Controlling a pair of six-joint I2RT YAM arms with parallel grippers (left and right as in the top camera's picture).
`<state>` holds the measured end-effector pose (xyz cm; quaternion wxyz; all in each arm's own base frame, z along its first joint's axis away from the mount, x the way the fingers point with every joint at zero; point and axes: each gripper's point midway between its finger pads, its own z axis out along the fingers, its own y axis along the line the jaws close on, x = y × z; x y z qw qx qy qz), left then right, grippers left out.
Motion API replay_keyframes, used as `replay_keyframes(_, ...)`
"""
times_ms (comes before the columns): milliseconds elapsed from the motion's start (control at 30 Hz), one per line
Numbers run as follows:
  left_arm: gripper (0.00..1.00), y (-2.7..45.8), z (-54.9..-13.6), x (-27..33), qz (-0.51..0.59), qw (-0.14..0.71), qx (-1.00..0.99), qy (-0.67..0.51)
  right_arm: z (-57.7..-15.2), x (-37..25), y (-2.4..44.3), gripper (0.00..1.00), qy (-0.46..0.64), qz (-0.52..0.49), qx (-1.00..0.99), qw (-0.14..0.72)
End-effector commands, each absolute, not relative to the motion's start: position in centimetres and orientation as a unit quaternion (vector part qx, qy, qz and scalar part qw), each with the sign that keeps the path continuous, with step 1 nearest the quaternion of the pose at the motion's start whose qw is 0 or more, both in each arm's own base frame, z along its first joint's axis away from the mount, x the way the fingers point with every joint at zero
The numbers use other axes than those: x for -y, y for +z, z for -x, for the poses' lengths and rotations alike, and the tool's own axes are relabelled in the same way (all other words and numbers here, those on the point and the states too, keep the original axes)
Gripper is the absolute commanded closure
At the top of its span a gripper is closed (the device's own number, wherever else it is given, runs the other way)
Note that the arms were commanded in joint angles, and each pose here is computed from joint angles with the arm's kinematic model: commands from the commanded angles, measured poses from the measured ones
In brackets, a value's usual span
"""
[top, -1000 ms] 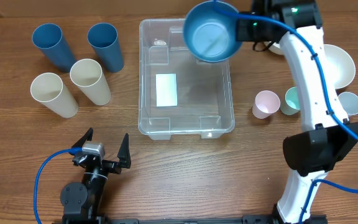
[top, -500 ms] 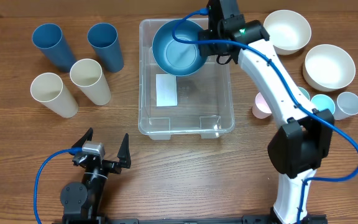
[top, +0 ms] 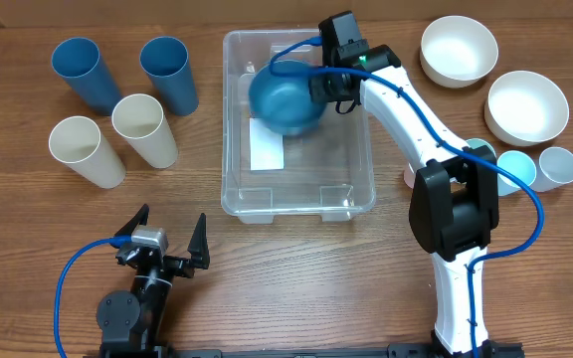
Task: Pack container
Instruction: 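Carry the blue bowl left and lower it into the clear bin, then move the right gripper to the small cream bowl and grasp it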
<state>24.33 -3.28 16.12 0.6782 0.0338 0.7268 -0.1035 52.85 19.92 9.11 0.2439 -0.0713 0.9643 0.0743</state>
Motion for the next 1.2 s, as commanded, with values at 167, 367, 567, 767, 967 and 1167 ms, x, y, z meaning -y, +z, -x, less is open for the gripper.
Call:
replay_keyframes(167,0.0,16.2,-24.2,3.7,-0.051,0.68,-0.724,-0.103,-53.5,-19.9,15.7,0.48,0.084,0.074,-0.954,0.278)
replay_keyframes(367,0.0,16.2,-24.2,3.7,-0.051,0.68,-0.724,-0.103,-52.8,-13.3,26.9,0.47,0.082,-0.019,-0.937,0.339)
replay_keyframes(567,0.0,16.2,-24.2,3.7,-0.051,0.68,-0.724,-0.103,-55.2,2.0,23.8,0.47,0.075,-0.26,-0.91,0.313)
replay_keyframes(767,0.0,16.2,-24.2,3.7,-0.051,0.68,-0.724,-0.103,-56.4,6.2,16.6,0.48,0.083,-0.357,-0.896,0.25)
replay_keyframes(967,0.0,16.2,-24.2,3.7,-0.051,0.68,-0.724,-0.103,-55.8,6.1,8.7,0.49,0.069,-0.403,-0.898,0.166)
replay_keyframes(1167,0.0,16.2,-24.2,3.7,-0.051,0.68,-0.724,-0.103,-56.5,6.5,8.4,0.49,0.072,-0.434,-0.88,0.179)
